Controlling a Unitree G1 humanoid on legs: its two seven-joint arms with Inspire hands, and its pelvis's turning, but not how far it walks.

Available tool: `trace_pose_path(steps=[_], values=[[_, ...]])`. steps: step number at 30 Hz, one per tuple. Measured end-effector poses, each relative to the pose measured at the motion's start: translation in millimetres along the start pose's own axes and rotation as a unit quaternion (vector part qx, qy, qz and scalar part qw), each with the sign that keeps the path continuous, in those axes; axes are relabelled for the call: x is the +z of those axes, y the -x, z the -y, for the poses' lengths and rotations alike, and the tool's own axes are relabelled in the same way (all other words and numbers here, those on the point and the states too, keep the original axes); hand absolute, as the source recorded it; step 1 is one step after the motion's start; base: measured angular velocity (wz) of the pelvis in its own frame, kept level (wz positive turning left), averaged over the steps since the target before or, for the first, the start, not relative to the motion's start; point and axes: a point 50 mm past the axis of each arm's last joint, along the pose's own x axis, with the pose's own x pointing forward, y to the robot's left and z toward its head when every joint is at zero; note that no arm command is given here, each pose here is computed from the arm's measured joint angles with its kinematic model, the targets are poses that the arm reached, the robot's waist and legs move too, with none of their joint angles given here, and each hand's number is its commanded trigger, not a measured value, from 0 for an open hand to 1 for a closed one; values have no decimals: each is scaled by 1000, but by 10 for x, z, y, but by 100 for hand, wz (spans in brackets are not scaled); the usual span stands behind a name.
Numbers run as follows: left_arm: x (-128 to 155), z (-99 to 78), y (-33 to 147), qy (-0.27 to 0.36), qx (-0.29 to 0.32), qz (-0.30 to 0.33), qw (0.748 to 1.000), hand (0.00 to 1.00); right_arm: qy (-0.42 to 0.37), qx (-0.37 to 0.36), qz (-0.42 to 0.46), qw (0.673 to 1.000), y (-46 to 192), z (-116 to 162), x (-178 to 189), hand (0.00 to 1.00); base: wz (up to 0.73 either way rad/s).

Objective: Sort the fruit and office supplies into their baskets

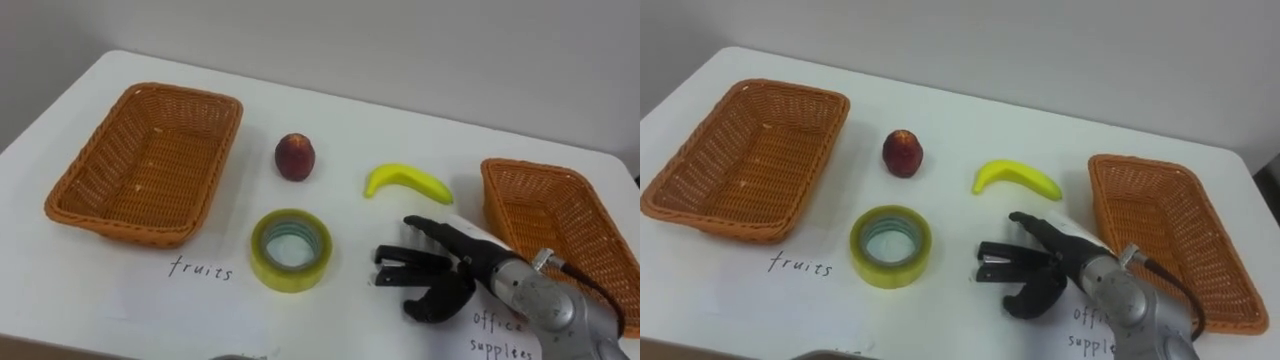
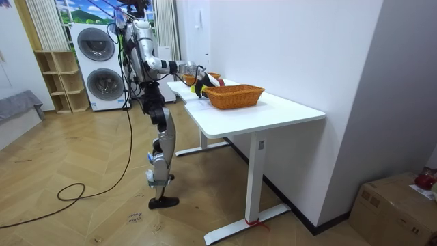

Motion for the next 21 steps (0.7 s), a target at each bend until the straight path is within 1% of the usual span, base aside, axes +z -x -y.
trace_pose_path(steps=[7,15,21], values=[[2,-2,0,0,1,0,1000,0,-2,2,-5,1000,4,-1,-6,0,0],[77,-28,-23,-3,11,4,1000,0,27,5,5,1000,0,-30,97,0,0],[71,-35,-25,-4,12,3,1000,0,42,10,11,999,-6,-60,153,0,0]])
